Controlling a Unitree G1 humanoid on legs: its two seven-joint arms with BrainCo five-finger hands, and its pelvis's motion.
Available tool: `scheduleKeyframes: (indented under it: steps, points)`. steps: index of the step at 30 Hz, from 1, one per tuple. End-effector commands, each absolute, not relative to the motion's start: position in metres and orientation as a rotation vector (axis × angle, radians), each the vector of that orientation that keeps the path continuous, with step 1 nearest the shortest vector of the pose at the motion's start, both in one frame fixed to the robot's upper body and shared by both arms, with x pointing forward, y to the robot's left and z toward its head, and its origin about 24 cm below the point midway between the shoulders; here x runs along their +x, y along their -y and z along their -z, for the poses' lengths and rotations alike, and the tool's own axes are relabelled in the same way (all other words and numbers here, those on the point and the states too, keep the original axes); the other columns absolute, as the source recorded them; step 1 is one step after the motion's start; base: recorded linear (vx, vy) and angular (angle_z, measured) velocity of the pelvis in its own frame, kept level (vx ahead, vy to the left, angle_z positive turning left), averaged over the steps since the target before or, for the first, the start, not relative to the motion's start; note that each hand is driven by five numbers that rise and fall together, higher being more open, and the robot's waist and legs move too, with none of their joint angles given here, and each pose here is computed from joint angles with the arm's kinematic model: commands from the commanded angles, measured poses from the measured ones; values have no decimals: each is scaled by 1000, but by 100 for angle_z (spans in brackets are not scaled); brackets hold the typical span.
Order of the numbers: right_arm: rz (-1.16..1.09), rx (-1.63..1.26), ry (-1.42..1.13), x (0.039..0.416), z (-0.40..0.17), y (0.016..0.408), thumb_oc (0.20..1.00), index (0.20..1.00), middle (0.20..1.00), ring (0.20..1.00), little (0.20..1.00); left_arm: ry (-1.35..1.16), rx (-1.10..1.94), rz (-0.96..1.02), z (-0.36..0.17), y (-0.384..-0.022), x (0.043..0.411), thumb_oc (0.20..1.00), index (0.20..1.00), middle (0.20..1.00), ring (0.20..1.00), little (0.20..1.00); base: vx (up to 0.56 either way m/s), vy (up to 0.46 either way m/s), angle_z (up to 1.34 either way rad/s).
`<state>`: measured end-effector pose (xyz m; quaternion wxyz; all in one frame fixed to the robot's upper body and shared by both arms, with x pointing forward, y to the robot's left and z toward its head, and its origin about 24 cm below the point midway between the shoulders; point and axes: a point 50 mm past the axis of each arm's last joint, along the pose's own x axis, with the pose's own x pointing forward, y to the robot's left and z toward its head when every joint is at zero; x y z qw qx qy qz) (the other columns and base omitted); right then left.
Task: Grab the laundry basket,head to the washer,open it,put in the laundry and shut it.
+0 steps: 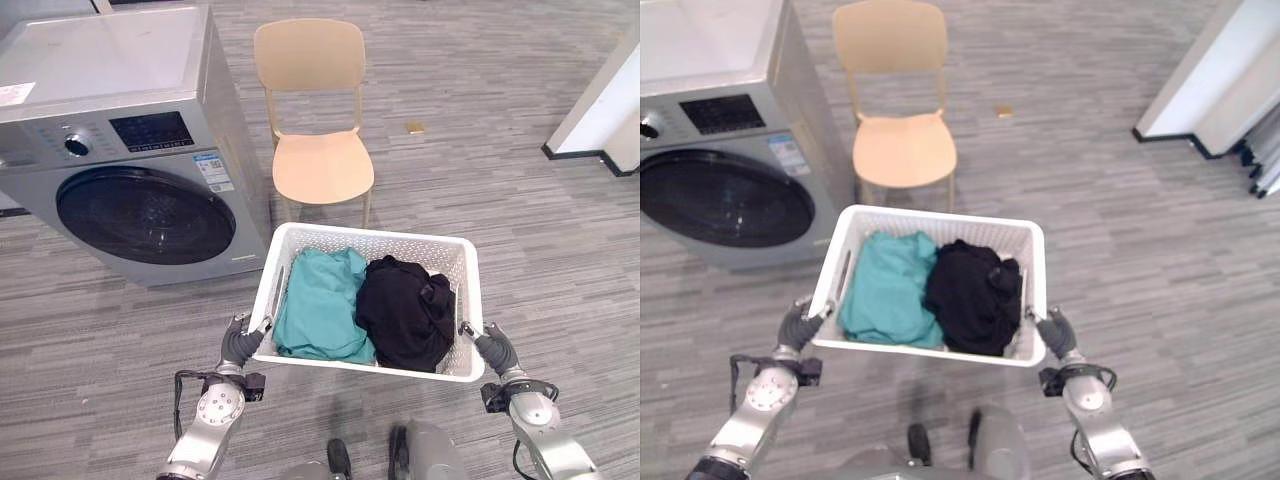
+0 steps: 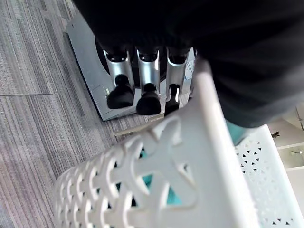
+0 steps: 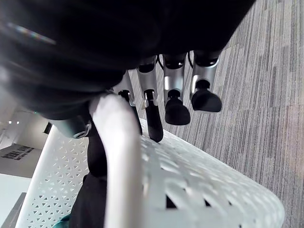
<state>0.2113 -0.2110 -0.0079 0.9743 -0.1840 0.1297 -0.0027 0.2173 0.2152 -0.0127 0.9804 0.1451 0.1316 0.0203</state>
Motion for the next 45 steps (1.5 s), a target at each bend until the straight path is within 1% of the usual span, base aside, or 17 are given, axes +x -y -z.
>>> scheduleKeyframes:
  steps: [1, 3, 8, 12, 20, 27, 34, 40, 41, 45]
  points:
    - [-41, -249, 80, 245, -54, 196, 200, 200, 200, 200, 200, -97, 121, 36, -11, -190, 222, 200, 200, 200, 200, 200, 344, -182, 21]
    - [-37, -257, 75, 245, -52, 197, 200, 200, 200, 200, 200, -87, 125, 7, -12, -193, 224, 200, 200, 200, 200, 200, 390, -230, 34]
    - [-35, -265, 77, 242, -52, 200, 200, 200, 200, 200, 200, -87, 97, 18, -10, -187, 221, 200, 200, 200, 200, 200, 298, -246, 64]
    - [0, -279, 86, 244, -56, 210, 200, 200, 200, 200, 200, -89, 69, 31, -11, -183, 224, 200, 200, 200, 200, 200, 291, -300, 27]
    - [42, -283, 51, 240, -50, 220, 200, 200, 200, 200, 200, -120, 68, 53, -5, -178, 223, 200, 200, 200, 200, 200, 161, -31, 1]
    - [61, -286, 11, 235, -41, 221, 200, 200, 200, 200, 200, -143, 84, 55, -1, -179, 219, 200, 200, 200, 200, 200, 210, 121, -24]
    - [66, -271, -11, 233, -36, 220, 200, 200, 200, 200, 200, -139, 96, 82, -2, -178, 220, 200, 200, 200, 200, 200, 212, 273, -3]
    - [35, -270, -37, 236, -29, 211, 200, 200, 200, 200, 200, -131, 150, 65, -6, -192, 222, 200, 200, 200, 200, 200, 85, 248, 4]
    - [20, -279, -51, 237, -25, 208, 200, 200, 200, 200, 200, -131, 178, 47, -7, -199, 223, 200, 200, 200, 200, 200, 56, 141, 5]
    - [10, -301, -79, 236, -20, 208, 200, 200, 200, 200, 200, -133, 180, 35, -7, -201, 222, 200, 200, 200, 200, 200, 82, 70, -6]
